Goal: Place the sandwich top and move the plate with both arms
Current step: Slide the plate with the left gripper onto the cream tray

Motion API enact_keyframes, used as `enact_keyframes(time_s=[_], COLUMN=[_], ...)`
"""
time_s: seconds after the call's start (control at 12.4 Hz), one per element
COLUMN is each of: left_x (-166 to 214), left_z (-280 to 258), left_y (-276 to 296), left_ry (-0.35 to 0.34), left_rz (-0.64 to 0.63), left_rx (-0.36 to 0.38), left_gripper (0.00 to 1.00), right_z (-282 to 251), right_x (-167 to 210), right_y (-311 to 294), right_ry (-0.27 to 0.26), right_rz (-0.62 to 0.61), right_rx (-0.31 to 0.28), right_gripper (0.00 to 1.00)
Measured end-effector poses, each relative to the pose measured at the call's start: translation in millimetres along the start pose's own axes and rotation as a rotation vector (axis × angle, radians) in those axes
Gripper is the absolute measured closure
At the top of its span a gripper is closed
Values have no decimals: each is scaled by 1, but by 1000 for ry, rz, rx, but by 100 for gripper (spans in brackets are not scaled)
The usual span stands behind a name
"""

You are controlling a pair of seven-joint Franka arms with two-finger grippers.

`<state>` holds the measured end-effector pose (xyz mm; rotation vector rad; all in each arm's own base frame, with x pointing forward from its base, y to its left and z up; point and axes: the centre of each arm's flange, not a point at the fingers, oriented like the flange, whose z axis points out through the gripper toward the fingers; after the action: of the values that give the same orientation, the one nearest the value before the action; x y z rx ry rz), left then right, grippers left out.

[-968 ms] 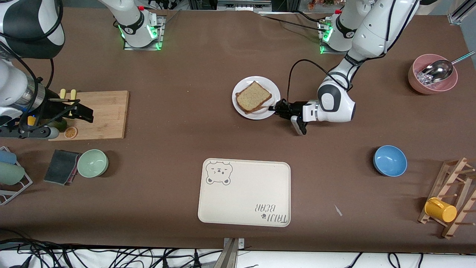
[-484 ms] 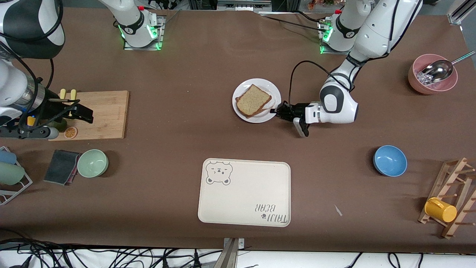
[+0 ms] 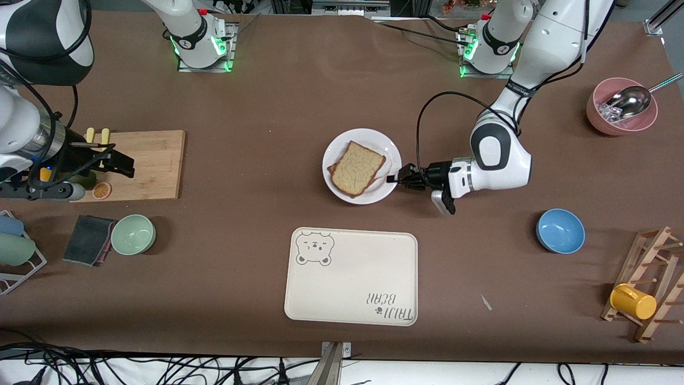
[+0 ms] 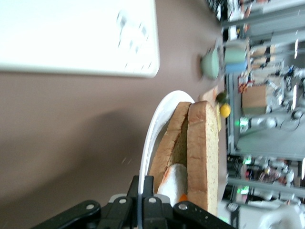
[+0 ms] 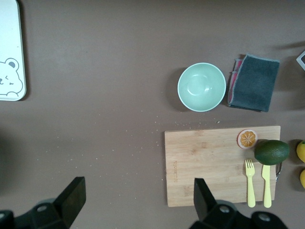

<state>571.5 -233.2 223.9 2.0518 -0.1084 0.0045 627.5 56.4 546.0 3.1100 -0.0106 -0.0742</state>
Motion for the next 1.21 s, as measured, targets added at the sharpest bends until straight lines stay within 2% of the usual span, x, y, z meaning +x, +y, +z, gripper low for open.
enact_keyframes(time_s=[0.24,0.48,0.81,1.21], left_x=[58,99,126,159], left_z=[-15,-9,-9,0], left_y=[26,-1,-50,-91], left_ry=[81,124,169,282], left_rz=[-48,-83,-106,-104], left_rx=[-41,-71,-59,-10], left_gripper=[96,96,96,96], right_z=[2,4,4,5], right_x=[1,3,3,4], right_y=[0,0,0,1], right_ry=[1,2,5,5], right_rz=[-1,-7,-11,-38], right_rx=[0,0,0,0], right_gripper=[0,0,0,0])
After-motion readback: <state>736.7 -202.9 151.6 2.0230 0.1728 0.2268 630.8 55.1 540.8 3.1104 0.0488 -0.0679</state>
